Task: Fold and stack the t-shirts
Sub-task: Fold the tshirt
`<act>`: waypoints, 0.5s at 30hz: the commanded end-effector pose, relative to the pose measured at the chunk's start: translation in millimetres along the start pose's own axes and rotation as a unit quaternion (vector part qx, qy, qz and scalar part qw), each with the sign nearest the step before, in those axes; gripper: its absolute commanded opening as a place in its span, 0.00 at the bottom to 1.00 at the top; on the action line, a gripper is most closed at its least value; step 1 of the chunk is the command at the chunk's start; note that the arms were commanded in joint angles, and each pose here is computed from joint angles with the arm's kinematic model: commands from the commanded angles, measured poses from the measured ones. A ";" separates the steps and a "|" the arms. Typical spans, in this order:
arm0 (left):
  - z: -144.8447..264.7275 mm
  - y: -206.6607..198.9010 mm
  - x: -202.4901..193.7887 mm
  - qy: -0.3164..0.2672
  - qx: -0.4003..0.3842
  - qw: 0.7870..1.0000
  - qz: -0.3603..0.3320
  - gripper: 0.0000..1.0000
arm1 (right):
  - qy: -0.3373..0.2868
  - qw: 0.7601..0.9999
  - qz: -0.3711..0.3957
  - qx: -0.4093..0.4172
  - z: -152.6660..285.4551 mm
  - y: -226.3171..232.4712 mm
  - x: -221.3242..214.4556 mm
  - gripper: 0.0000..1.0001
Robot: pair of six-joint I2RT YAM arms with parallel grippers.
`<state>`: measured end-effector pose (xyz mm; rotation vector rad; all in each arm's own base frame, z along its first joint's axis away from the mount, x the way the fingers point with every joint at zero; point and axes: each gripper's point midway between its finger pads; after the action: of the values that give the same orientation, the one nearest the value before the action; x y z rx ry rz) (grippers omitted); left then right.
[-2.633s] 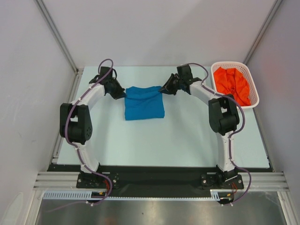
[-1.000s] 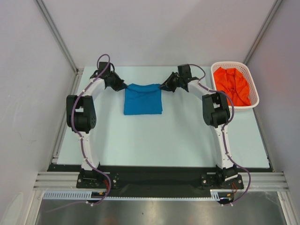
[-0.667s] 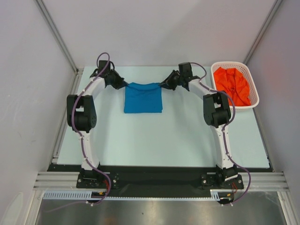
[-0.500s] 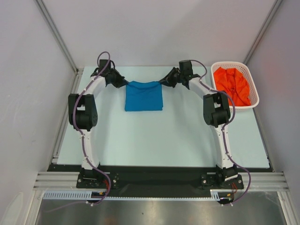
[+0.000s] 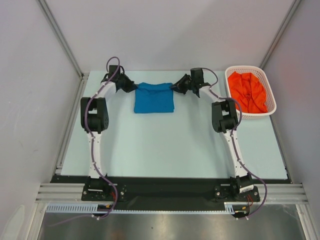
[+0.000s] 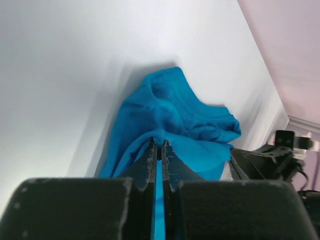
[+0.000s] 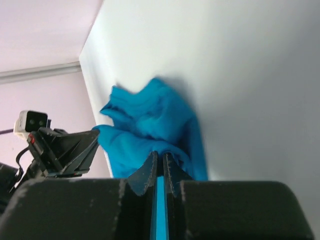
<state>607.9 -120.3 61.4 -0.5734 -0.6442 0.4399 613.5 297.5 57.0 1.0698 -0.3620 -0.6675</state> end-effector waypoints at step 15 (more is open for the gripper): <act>77.4 -67.1 93.4 -0.138 -0.042 0.985 -0.096 0.87 | -0.056 0.993 0.081 0.064 41.7 77.0 43.8 0.63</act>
<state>650.6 -100.3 105.9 -0.5542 -0.8285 0.4044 635.5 289.2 55.9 1.1031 -0.4182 -0.6604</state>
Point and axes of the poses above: each gripper's point midway between its finger pads, its own z axis back along the fingers, its own y axis along the line the jaws close on, x = y × z, and after that the axes turned 14 degrees about -z, right-handed
